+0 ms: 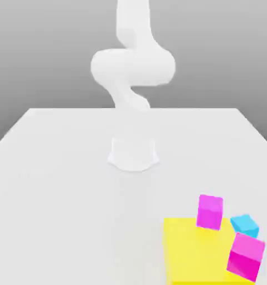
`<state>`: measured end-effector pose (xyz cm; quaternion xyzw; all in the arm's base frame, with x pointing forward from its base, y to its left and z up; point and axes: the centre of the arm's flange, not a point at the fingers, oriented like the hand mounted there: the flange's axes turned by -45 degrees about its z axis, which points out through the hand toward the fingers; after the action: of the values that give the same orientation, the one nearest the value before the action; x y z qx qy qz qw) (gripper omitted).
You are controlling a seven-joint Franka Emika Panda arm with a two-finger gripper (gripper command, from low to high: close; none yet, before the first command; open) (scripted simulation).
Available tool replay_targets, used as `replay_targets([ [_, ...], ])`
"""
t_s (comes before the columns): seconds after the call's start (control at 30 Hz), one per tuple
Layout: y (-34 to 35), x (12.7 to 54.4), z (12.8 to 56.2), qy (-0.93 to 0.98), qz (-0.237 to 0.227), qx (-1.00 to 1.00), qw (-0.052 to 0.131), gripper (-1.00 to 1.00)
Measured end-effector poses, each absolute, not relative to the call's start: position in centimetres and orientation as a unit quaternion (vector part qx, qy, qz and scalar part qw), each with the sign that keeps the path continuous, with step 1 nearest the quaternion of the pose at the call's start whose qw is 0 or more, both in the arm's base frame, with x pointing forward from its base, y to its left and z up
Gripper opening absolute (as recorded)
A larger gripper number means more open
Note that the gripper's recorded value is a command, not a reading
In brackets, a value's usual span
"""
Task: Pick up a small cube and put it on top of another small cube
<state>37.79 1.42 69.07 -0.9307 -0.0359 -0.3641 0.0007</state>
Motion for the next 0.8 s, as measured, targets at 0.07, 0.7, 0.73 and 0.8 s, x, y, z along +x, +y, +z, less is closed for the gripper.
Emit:
replay_targets([
  [0.07,2.8,40.3,67.2,-0.072,-0.342,-0.937,-0.001,0.0],
  [0.7,21.0,54.2,42.3,-0.411,-0.142,-0.9,-0.005,0.0],
  [0.73,21.9,54.5,40.7,-0.427,-0.131,-0.895,-0.006,0.0],
  [0.8,23.6,54.8,37.4,-0.458,-0.11,-0.882,-0.005,0.0],
])
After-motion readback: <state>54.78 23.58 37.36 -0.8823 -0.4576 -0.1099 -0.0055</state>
